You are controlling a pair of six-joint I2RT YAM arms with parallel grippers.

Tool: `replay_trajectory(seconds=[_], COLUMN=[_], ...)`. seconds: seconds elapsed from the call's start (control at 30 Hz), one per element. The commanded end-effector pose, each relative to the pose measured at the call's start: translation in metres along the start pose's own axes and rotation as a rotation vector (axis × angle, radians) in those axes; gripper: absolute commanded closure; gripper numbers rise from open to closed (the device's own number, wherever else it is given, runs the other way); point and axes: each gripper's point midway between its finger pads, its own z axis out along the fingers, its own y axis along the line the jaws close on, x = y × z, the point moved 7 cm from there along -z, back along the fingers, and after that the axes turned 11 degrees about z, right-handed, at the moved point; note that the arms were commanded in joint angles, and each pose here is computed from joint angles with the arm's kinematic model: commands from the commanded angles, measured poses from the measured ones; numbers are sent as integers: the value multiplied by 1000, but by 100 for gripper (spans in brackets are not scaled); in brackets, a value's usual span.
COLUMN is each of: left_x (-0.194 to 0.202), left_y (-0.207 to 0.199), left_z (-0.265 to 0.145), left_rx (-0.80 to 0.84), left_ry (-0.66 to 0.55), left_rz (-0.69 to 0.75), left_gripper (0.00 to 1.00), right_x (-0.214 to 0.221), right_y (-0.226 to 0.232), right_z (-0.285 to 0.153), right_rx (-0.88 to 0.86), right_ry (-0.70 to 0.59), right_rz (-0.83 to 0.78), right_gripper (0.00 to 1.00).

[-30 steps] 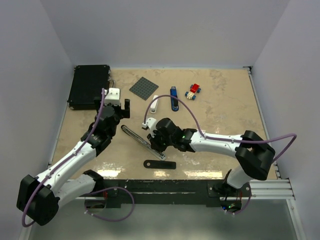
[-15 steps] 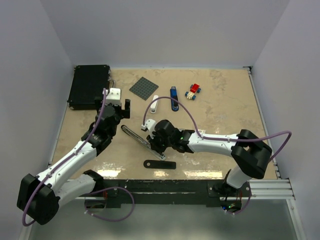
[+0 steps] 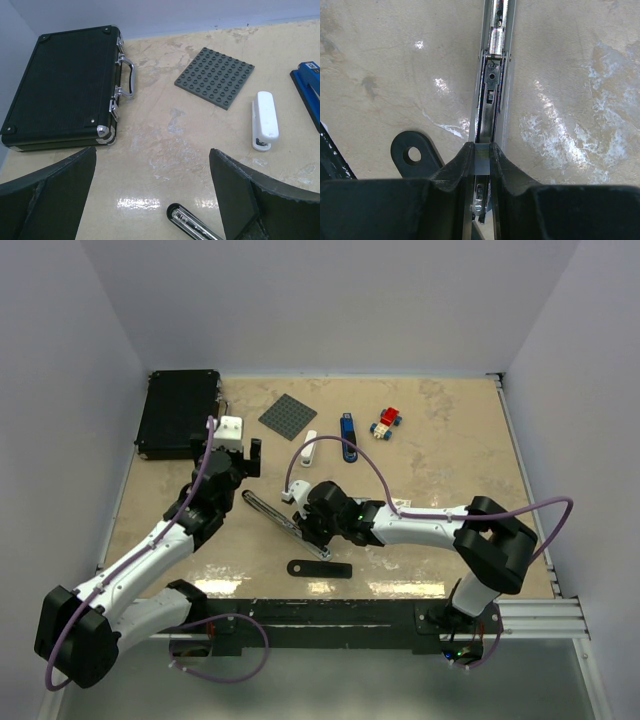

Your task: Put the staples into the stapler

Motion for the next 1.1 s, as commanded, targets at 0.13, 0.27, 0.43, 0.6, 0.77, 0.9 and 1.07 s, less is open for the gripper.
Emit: replay_trajectory(seconds=[0.13, 0.27, 0.43, 0.6, 0.77, 0.9, 1.07], left_x=[-13, -14, -14, -15, -15, -15, -15], left_y=[6, 6, 6, 6, 6, 7, 7], left_z=[3, 3, 3, 3, 3, 2, 1], left_rx=[-29, -30, -27, -27, -24, -26, -26], left_ry=[-52, -54, -54, -56, -54, -57, -58], left_rz=[-20, -19, -18, -20, -18, -20, -20], left_gripper=[0, 0, 0, 0, 0, 0, 0], right_x=[0, -1, 3, 5, 5, 4, 4], right_y=[-2, -2, -2, -3, -4, -4, -4], right_z=[3, 1, 2, 3, 4, 2, 3], right_rx=[19, 26, 31, 39, 56, 59, 62], right_ry=[-16, -25, -8, 2, 5, 1, 10], right_rz=[-12, -7, 15, 34, 40, 38, 36], right_gripper=[98, 98, 95, 89, 87, 87, 85])
